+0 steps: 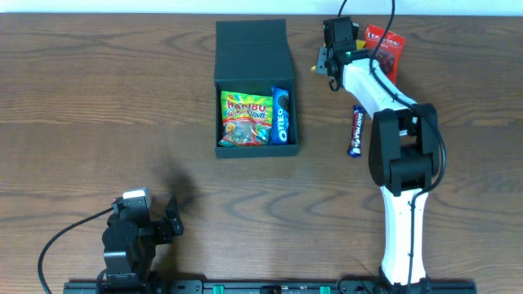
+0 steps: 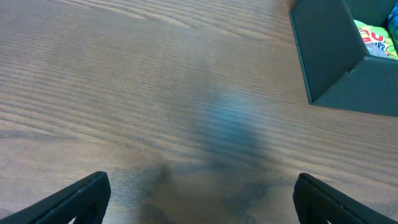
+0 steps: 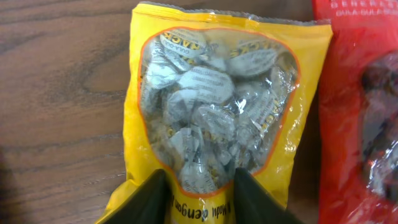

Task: Pack container
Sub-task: 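Move the right gripper to the yellow Hacks bag and grasp it, then carry the yellow Hacks bag over the box and lower it in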

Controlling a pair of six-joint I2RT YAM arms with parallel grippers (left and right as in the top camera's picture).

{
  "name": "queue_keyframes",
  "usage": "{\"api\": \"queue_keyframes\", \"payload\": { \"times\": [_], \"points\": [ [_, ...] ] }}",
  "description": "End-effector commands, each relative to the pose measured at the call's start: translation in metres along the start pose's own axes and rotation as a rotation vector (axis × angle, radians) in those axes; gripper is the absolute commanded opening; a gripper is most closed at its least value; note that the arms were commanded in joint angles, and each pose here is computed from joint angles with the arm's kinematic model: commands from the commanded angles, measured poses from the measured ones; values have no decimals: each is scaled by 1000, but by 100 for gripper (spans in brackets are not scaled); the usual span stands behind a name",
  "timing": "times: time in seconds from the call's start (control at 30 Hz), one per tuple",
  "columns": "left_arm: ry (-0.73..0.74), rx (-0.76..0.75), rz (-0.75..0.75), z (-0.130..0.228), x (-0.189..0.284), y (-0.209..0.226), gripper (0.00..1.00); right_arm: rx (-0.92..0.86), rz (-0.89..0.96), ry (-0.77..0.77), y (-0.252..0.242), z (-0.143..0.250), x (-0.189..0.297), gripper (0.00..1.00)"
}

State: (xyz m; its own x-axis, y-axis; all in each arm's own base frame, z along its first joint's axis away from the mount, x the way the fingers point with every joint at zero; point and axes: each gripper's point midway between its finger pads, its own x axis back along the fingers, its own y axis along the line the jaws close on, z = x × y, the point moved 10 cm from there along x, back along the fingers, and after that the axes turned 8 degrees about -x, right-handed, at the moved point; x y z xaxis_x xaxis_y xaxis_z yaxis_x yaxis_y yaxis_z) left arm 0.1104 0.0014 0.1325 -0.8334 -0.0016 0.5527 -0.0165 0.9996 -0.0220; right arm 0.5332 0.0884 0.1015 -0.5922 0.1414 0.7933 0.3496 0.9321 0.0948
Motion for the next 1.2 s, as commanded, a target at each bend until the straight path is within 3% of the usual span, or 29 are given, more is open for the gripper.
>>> {"api": "queue_keyframes", "payload": {
  "times": [0.0, 0.1, 0.13, 0.37, 0.53, 0.67, 0.93, 1.17],
  "points": [
    [6, 14, -11, 2, -1, 1, 95, -1, 25, 28, -9, 1, -5, 22],
    [6, 14, -11, 2, -1, 1, 95, -8, 7, -1, -4, -17, 13, 2],
    [6, 14, -11, 2, -1, 1, 95, -8, -5, -15, -1, -28, 26, 1],
    [6, 14, -11, 2, -1, 1, 95, 89, -212, -41, 30, -70, 137, 1],
    [6, 14, -11, 2, -1, 1, 95, 362, -267, -60, 58, -50, 223, 1],
    [6, 14, -11, 2, -1, 1, 95, 391, -310, -82, 56, -36, 273, 1],
    [6, 14, -11, 2, -1, 1, 95, 255, -393, -102, 30, 21, 276, 1],
    [6, 14, -11, 2, -1, 1, 95, 260, -417, 51, 71, 88, 244, 1]
  ]
}}
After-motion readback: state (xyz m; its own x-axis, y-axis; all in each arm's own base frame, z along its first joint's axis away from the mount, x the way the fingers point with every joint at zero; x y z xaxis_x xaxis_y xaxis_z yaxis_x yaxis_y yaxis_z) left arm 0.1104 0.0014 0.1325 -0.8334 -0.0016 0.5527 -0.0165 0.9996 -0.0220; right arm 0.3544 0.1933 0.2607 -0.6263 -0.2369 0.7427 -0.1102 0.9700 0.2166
